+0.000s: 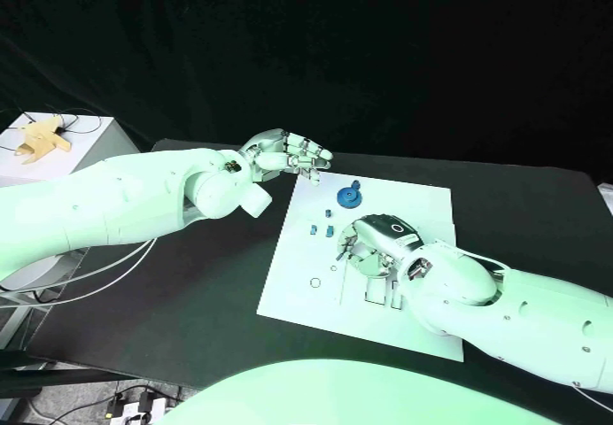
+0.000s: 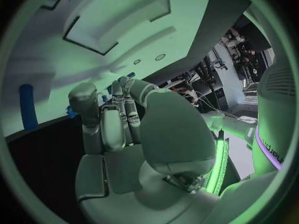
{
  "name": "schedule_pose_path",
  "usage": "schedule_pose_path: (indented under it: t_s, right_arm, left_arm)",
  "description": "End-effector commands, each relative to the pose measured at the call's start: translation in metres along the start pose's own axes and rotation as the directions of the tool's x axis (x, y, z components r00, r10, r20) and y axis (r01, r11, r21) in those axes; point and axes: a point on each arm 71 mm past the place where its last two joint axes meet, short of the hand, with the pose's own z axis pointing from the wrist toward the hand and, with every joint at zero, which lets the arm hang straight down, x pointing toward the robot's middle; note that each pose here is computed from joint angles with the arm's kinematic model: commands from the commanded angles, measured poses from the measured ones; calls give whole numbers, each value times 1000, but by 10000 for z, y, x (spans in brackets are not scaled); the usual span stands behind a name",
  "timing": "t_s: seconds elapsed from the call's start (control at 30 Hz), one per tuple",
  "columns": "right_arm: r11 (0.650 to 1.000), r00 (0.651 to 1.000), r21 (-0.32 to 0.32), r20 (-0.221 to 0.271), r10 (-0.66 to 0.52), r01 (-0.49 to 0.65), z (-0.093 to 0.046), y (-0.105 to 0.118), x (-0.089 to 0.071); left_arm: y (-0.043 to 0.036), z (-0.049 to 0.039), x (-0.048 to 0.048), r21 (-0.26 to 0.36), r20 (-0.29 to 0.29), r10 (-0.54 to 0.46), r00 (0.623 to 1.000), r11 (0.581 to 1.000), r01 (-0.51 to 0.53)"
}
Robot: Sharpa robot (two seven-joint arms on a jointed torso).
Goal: Assemble the parts on the task board
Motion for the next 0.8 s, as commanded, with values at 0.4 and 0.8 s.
schedule_pose_path:
  t_s: [0.4,0.8]
  right_arm:
    - [999,998,9,-54,-33,34,-4,47,71]
    - [1000,998,-3,-61,-31,31,2,112,103]
  left_arm:
    - [-9,0,15,7,-17,-5,1000,1000,5]
    - [-7,-1,17,5,-20,-6,1000,1000,6]
